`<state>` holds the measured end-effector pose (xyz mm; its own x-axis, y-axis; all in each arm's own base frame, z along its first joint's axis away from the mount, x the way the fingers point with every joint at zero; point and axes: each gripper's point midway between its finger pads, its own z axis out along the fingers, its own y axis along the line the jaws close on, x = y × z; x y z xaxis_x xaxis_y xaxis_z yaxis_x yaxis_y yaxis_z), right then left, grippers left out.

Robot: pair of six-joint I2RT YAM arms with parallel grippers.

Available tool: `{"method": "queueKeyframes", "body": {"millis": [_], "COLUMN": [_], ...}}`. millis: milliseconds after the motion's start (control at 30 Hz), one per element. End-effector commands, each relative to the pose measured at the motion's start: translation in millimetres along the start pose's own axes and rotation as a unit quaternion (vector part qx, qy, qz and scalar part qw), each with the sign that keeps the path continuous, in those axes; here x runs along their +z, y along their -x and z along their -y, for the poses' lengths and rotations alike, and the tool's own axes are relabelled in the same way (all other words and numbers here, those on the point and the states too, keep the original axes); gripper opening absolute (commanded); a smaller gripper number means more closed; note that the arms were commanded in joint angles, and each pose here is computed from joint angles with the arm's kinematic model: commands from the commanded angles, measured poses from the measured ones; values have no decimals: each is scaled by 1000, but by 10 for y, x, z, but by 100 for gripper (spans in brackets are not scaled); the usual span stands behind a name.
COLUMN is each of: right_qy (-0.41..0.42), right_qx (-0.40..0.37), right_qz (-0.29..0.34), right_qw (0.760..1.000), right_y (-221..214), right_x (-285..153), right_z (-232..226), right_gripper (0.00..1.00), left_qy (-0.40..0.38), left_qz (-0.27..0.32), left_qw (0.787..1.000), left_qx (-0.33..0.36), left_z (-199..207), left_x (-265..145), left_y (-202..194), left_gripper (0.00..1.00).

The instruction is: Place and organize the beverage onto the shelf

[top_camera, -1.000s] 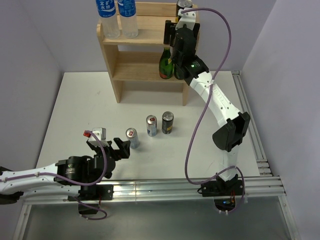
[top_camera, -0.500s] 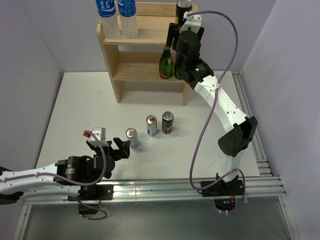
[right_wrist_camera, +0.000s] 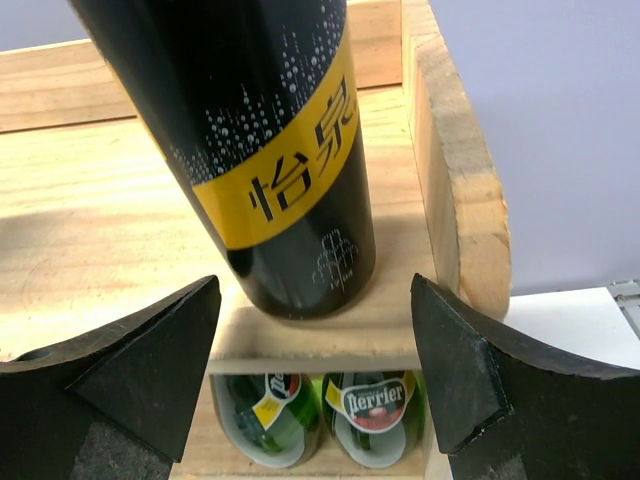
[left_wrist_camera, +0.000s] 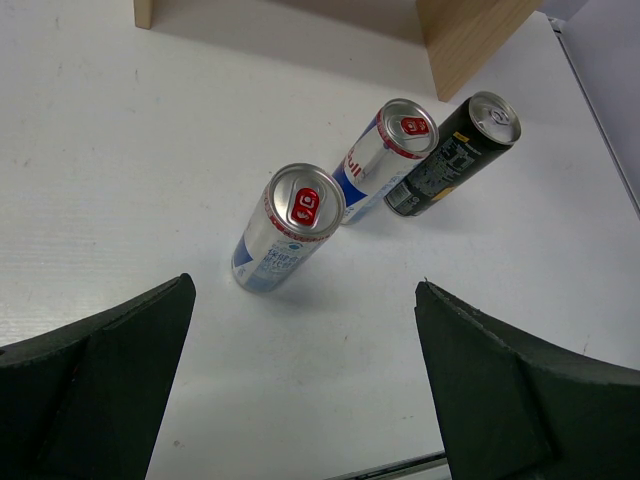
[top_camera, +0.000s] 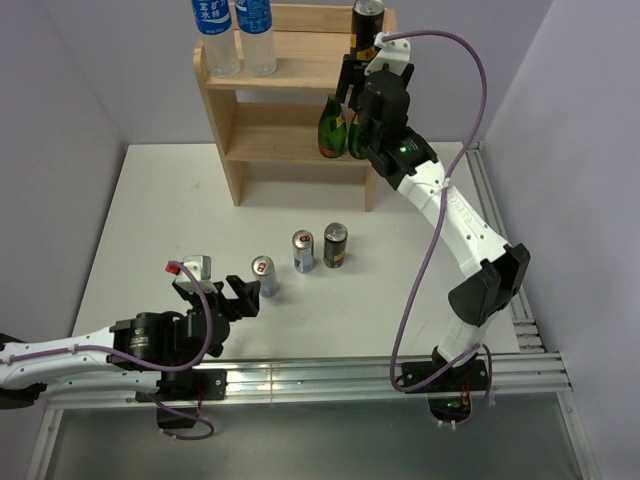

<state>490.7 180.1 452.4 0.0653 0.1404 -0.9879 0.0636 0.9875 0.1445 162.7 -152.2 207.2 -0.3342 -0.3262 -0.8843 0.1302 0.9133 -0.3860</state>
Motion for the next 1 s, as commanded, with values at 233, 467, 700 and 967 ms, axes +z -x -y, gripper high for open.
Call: {"method": "queueKeyframes", "body": {"millis": [233,467,700,967], "right_qy": [-28,-11,15,81], "right_qx": [-9,8,26,91], "right_qz": [-44,-50,-60,-166], "right_qw": [999,999,998,979], "right_y": [-187,-263,-507,-1648], "right_x": [-277,-708,-1460,-2328], "right_z": [226,192,109,87], "right_gripper": [84,84,85,85], "left_qy": [-5,-5,-5,-6], "left_qz": [3,3,2,1], "left_qw": [1000,1000,1000,1000], "left_qx": [-1,0,1,3], "left_z": [15,16,19,25], "left_x": [-6,-3,-5,-3], "left_y": [13,8,8,3], "left_gripper": [99,99,99,99]}}
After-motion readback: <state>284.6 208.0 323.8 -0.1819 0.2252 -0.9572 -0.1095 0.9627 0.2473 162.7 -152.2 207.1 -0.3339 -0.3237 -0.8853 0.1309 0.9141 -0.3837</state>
